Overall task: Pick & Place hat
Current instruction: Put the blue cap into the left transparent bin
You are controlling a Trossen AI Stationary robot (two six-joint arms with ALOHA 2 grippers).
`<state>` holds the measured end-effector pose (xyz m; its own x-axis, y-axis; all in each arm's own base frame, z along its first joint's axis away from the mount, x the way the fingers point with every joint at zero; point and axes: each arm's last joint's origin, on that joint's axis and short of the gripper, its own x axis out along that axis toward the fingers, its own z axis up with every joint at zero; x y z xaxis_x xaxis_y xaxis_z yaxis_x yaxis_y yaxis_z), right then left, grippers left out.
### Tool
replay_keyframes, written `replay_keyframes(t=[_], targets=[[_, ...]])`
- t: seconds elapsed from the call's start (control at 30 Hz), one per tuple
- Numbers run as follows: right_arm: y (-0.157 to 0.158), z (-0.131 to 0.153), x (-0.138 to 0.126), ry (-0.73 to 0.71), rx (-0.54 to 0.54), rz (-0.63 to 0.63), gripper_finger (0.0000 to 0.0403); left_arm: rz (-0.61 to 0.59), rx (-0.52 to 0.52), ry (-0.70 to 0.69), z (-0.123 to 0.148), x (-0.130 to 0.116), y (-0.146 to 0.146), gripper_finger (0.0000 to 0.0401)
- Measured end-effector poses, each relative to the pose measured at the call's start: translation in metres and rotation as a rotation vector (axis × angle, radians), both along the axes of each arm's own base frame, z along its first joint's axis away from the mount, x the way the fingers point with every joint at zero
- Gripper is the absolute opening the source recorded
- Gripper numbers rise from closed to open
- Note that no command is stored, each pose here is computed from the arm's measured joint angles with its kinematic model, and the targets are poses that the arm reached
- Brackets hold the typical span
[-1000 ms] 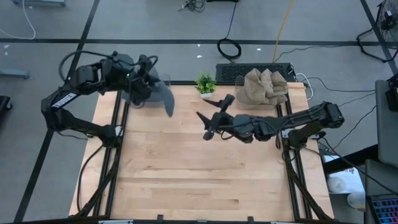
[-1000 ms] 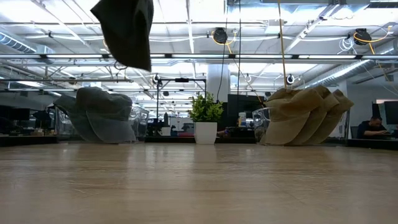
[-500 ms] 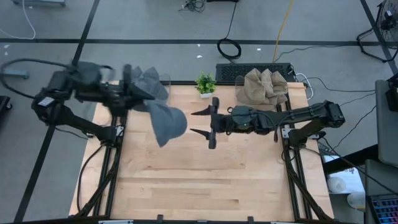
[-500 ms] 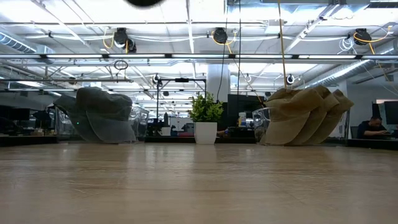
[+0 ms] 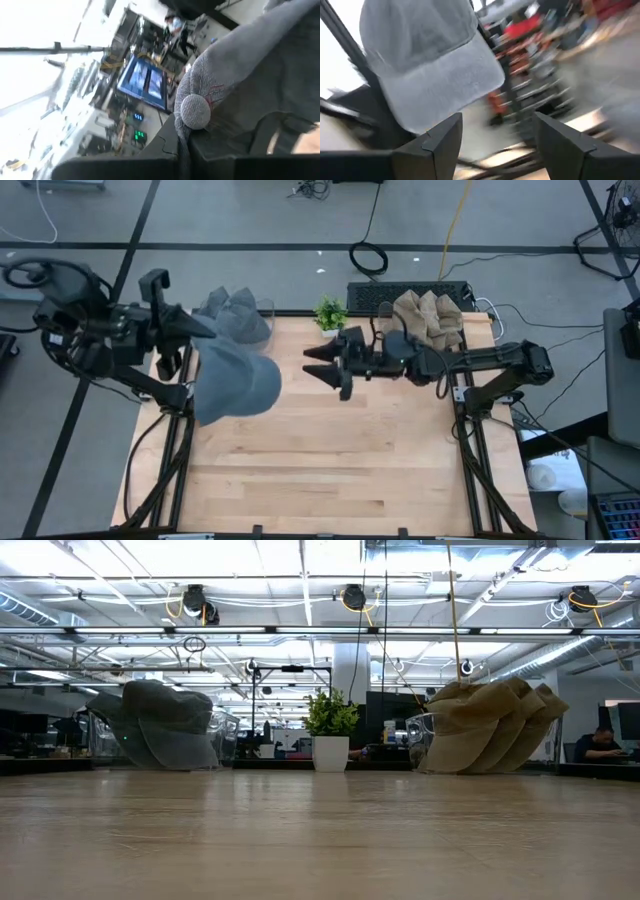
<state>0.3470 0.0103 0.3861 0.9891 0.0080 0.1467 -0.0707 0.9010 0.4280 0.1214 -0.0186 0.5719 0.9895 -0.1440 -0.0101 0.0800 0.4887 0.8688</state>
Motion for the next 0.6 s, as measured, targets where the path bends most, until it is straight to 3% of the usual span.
replay_keyframes(t=[0.17, 0.47, 0.6], targets=[[-0.009, -0.003, 0.000, 0.059, 0.379, 0.196, 0.0218, -0.032, 0.105, -0.030, 0.001, 0.006, -0.005, 0.0000], [-0.014, -0.001, -0.001, 0.116, 0.798, 0.329, 0.0223, 0.082, 0.313, -0.022, -0.004, 0.046, -0.010, 0.0000], [-0.014, -0.001, -0.001, 0.127, 0.917, 0.341, 0.0223, 0.103, 0.357, -0.058, -0.002, 0.057, -0.012, 0.0000]])
